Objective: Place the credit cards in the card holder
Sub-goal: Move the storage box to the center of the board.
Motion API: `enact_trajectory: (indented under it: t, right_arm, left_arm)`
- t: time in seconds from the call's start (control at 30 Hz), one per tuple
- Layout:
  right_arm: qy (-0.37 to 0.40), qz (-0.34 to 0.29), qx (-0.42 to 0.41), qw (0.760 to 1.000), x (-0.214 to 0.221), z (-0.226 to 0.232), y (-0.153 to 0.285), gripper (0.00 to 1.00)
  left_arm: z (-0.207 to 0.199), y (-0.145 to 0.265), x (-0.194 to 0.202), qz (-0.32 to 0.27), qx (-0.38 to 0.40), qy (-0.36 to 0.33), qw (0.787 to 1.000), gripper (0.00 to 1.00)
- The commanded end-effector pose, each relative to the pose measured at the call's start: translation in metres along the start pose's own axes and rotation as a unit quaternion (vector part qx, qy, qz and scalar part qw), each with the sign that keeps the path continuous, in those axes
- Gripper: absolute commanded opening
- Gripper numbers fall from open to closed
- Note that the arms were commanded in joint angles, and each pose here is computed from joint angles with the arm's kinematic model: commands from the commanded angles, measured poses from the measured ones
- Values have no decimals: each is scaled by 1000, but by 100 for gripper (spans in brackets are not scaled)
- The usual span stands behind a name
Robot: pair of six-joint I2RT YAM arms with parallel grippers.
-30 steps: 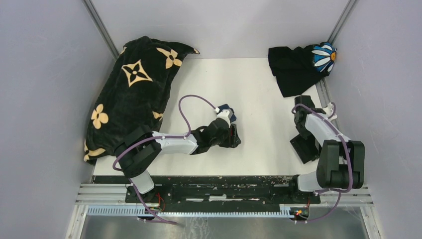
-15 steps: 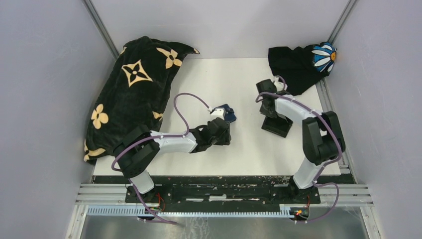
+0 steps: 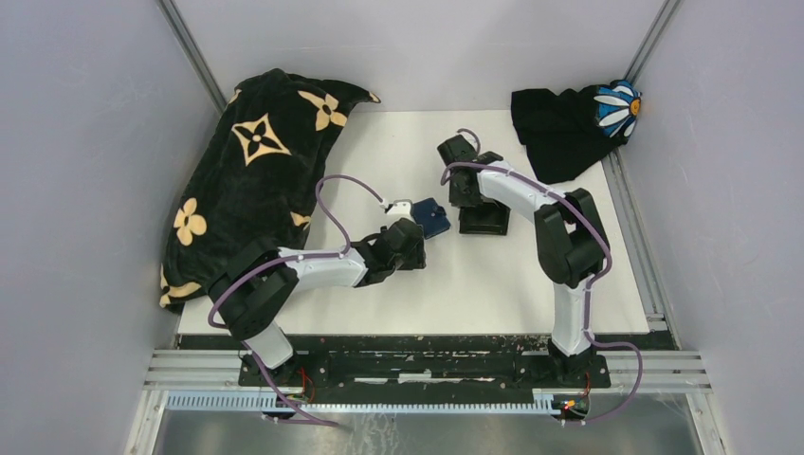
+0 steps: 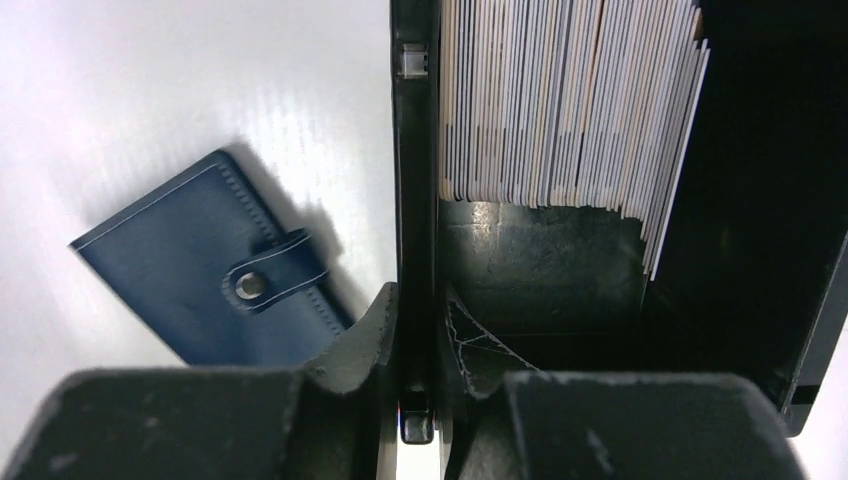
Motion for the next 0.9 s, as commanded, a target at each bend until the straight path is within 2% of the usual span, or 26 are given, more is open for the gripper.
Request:
enact_trajectory:
  t: [0.0,0.37,0.4,0.57,0.7,0.77,0.87]
  right_arm:
    - [65,57,-31,996,22,24,8,1]
    - [132,69,-30,988,43,34,20,1]
    - [137,64,-26,988,42,32,21,4]
    - [155,30,-44,987,28,34,38,36]
    - [175,1,-60,983,13,38,60,54]
    - [181,-8,-66,981,7,39,68,60]
    - [181,-25,-75,980,-2,41,81,62]
  left_arm:
    - [12,5,-18,-30,-13,3,999,59]
    - [38,-3,-34,-44,-35,23,998,59]
    - [38,-3,-35,-44,-35,22,998,59]
    - [39,-7,-39,-47,-37,21,998,59]
    - [40,-10,-39,-44,-39,22,998,59]
    - [39,-11,-40,-46,-37,24,998,59]
    - [39,-11,-43,-49,-37,26,998,59]
Point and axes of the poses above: each gripper's point midway between its finger pads, its own y axis back along the fingers, its own z axis along the line the jaws close on, x = y × z, the point moved 3 cm from there along y, back along the fingers, and after that the axes turned 10 degrees about -y, right-handed, at the moved point
